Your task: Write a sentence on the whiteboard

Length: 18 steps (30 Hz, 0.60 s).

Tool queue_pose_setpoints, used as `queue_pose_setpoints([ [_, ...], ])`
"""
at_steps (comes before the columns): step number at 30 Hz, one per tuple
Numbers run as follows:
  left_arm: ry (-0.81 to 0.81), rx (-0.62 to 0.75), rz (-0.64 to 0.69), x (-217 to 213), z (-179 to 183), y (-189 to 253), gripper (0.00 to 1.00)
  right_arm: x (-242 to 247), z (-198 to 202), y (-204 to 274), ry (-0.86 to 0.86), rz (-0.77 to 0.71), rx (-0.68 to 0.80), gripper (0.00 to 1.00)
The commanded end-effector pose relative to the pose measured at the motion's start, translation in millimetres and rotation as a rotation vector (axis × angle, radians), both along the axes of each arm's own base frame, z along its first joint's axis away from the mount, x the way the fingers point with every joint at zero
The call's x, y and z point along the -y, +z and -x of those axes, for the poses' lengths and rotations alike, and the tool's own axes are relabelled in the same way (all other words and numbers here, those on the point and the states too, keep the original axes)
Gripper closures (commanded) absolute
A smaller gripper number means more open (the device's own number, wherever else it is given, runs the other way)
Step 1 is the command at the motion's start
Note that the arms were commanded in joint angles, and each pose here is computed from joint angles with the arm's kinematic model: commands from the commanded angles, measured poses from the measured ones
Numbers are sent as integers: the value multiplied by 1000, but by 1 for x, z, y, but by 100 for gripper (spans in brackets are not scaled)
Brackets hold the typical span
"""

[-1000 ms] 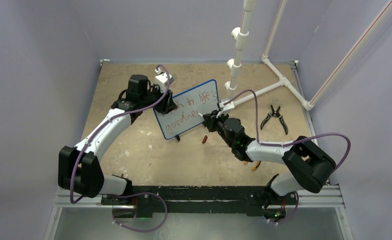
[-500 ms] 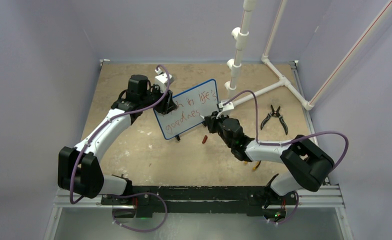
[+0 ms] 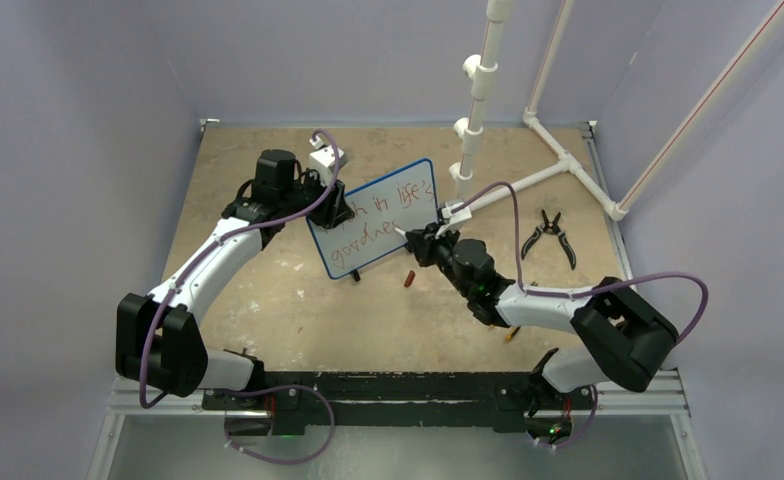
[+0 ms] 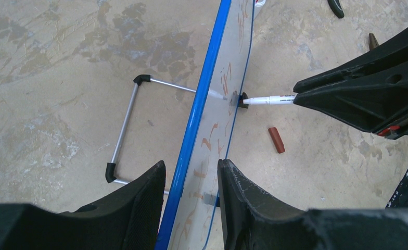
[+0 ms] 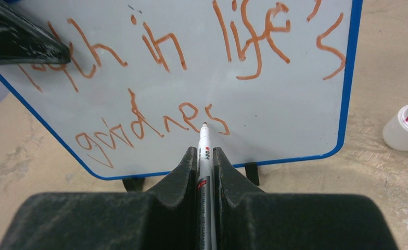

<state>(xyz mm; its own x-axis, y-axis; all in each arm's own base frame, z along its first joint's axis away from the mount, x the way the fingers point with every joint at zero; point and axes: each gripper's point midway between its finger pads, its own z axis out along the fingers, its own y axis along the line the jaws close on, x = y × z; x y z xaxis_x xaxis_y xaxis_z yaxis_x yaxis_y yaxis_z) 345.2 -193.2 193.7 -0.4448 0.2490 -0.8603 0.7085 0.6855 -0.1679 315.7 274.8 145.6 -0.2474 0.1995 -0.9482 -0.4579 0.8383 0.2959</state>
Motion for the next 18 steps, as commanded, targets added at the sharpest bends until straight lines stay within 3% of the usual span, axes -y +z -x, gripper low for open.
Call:
queue_pose_setpoints([
  [1,-31,72,15,3,1,17,100,11,-8,26,-67,-50,56,100],
  [18,-33,70,15,3,1,16,100,16,-32,43,-128,-67,96,100],
])
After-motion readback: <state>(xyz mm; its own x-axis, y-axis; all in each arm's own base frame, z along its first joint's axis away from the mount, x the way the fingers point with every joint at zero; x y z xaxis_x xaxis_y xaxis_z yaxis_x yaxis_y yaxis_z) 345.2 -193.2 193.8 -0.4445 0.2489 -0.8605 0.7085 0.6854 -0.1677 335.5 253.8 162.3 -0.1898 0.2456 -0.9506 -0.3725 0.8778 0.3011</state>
